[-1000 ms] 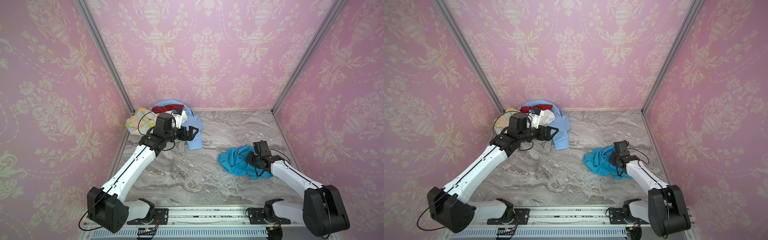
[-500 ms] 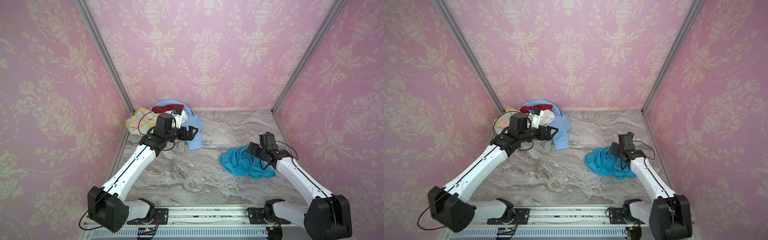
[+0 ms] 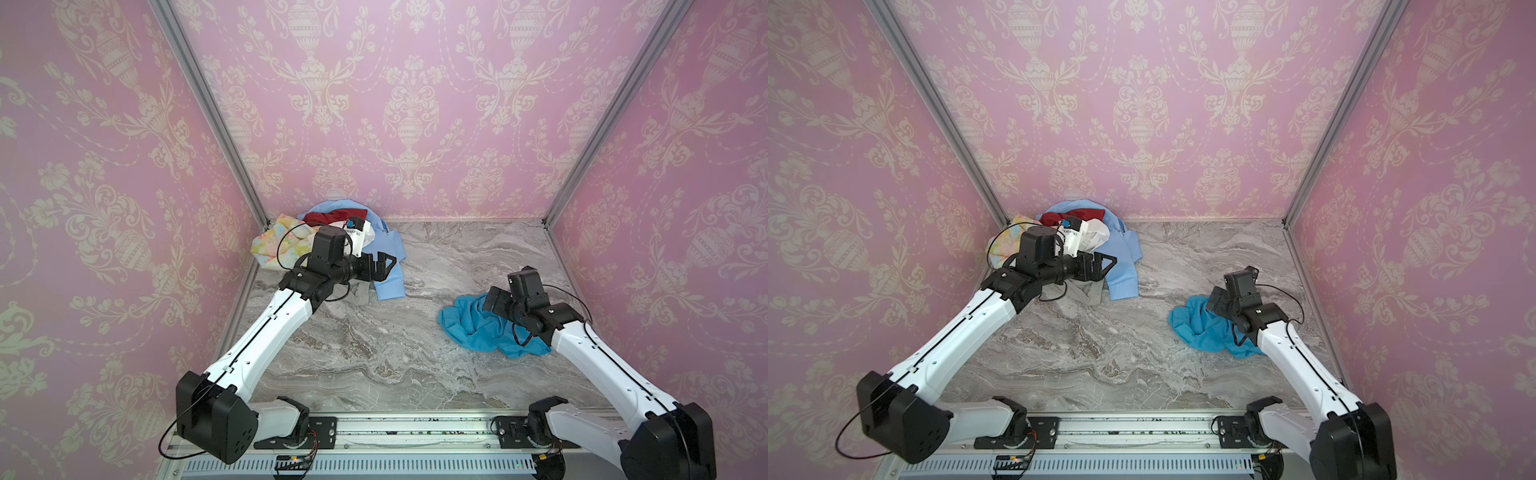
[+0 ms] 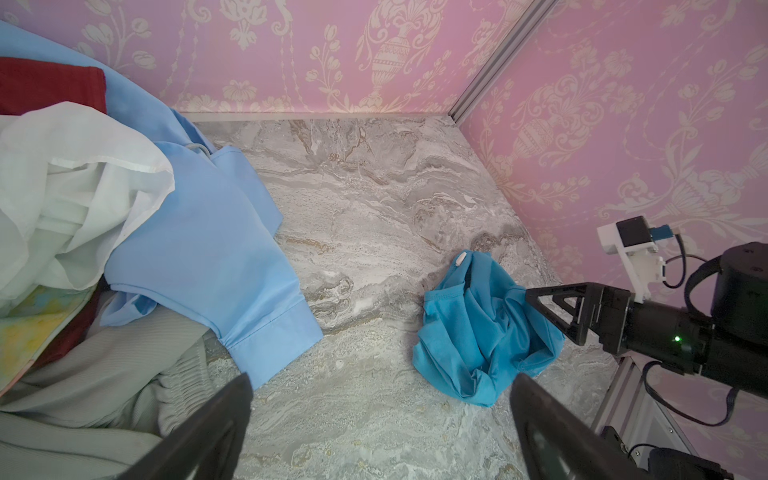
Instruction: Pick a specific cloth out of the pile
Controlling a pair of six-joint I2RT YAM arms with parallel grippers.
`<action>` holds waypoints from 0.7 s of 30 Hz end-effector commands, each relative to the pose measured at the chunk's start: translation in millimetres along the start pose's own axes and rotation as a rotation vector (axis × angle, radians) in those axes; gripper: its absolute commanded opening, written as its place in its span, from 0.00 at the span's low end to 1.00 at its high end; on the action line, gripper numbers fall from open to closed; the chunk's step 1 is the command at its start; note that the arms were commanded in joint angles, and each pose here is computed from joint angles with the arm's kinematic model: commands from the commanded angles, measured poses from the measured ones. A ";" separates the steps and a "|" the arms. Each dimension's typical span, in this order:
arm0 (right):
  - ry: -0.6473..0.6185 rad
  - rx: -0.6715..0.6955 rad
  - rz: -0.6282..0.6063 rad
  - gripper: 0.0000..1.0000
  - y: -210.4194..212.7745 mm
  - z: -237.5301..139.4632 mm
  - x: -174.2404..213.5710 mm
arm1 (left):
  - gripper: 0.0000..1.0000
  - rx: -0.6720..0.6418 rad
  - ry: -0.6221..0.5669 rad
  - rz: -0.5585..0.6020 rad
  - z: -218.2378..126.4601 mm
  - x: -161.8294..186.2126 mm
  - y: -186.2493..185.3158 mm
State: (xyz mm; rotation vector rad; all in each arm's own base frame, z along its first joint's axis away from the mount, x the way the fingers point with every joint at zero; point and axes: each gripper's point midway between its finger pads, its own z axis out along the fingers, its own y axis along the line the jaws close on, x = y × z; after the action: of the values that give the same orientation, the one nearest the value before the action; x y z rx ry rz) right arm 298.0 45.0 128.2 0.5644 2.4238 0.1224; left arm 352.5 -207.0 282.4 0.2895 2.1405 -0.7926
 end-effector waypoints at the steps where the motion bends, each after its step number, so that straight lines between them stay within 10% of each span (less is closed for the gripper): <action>1: 0.041 0.077 0.076 1.00 -12.8 17.3 22.3 | 0.99 -0.011 0.006 0.019 3.8 4.9 3.0; 21: 0.175 0.363 0.490 1.00 -69.6 72.7 63.8 | 0.99 -0.045 0.010 0.031 4.0 7.5 9.9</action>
State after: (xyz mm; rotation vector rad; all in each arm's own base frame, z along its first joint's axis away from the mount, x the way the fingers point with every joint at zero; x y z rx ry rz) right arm 285.5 19.5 31.2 1.1941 2.4559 -0.0401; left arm 353.4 -204.4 277.0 0.2794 2.1517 -0.7723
